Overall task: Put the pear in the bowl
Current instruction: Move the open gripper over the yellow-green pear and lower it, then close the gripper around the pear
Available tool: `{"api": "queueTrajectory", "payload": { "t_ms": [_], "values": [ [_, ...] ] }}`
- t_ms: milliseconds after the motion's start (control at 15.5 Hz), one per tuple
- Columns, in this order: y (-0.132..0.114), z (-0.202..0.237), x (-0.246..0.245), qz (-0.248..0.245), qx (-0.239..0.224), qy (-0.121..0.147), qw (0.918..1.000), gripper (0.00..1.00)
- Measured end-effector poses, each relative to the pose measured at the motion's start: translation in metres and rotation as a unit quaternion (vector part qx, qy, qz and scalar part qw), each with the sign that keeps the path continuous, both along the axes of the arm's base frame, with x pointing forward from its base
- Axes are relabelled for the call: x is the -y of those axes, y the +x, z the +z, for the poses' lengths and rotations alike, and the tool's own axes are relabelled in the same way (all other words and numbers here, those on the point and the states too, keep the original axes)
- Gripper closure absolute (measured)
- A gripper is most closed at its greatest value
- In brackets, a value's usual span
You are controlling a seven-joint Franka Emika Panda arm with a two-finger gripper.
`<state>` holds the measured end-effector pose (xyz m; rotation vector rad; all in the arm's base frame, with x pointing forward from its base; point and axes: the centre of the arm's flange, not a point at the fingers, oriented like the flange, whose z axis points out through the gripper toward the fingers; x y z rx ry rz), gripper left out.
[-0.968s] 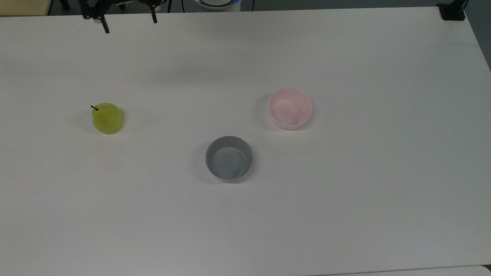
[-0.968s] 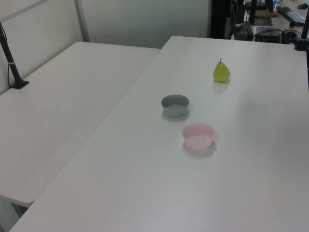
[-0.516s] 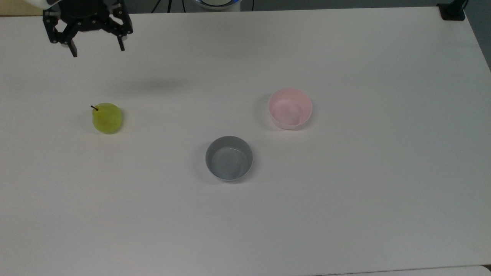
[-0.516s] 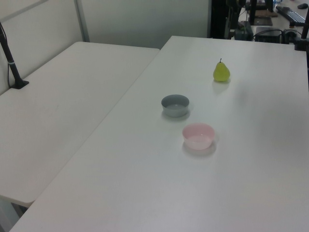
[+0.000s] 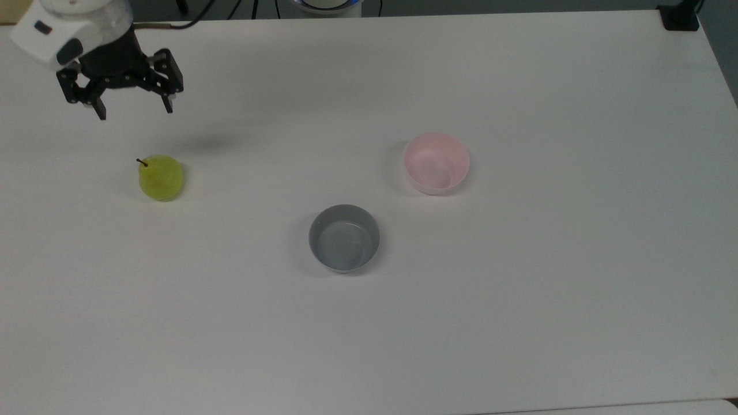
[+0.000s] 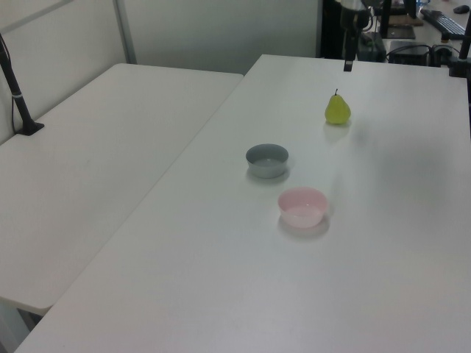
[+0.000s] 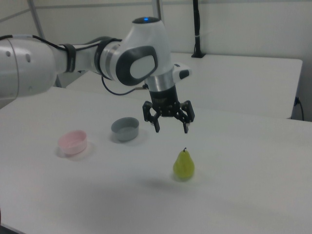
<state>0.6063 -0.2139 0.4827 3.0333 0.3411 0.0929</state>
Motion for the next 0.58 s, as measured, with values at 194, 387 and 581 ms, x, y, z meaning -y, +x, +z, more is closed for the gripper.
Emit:
{"api": "queueTrajectory", "payload": {
  "t_ms": [194,387,581],
  "values": [
    [0.008,-0.040,0.004,-0.002,-0.019,0.004,0.9998,0.00],
    [0.018,-0.077,0.006,-0.009,-0.026,0.003,0.9996,0.00],
    [0.027,-0.110,0.008,-0.016,-0.025,0.000,0.9996,0.00]
  ]
}}
